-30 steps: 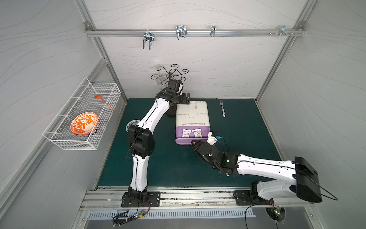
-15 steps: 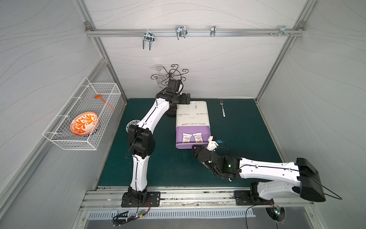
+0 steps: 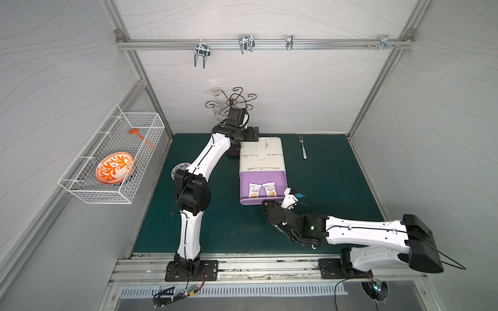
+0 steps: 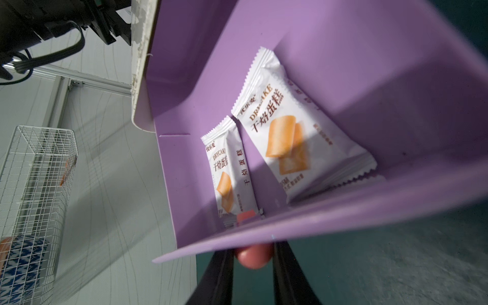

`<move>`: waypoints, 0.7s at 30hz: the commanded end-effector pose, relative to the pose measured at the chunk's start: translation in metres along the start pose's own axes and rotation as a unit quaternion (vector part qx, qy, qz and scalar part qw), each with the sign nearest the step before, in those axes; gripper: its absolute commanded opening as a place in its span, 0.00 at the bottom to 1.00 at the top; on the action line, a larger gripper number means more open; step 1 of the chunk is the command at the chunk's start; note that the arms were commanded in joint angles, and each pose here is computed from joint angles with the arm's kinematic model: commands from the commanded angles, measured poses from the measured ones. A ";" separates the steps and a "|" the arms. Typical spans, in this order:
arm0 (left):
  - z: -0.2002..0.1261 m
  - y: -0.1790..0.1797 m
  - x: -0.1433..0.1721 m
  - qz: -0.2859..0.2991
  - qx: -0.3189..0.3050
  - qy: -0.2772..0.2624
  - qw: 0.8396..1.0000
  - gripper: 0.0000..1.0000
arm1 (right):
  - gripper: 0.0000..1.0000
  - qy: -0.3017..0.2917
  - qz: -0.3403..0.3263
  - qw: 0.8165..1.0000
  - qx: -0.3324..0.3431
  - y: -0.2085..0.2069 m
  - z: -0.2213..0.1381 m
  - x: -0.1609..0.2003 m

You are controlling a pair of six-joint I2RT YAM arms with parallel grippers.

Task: Take the cookies out of the drawer
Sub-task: Open the drawer in the storage box.

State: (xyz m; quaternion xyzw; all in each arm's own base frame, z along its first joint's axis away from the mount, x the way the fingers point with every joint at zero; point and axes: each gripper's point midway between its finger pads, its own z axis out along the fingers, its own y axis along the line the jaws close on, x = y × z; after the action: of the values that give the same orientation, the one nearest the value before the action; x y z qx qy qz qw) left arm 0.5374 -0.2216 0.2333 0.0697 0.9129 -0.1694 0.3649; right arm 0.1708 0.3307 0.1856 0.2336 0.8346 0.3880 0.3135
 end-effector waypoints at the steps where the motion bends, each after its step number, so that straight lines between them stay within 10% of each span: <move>1: -0.001 0.007 0.034 -0.006 -0.019 0.067 0.998 0.98 | 0.22 -0.011 -0.004 1.000 0.016 -0.009 -0.004 -0.004; 21: -0.058 0.023 -0.018 -0.089 -0.009 -0.022 0.996 1.00 | 0.57 0.006 -0.009 1.000 0.027 -0.012 0.000 -0.006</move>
State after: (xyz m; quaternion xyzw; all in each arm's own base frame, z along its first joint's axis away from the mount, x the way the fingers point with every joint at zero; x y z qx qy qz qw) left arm 0.5165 -0.1860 0.2527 -0.0033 0.9220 -0.1776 0.3442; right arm 0.1714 0.3250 0.1765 0.2379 0.8447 0.3721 0.3023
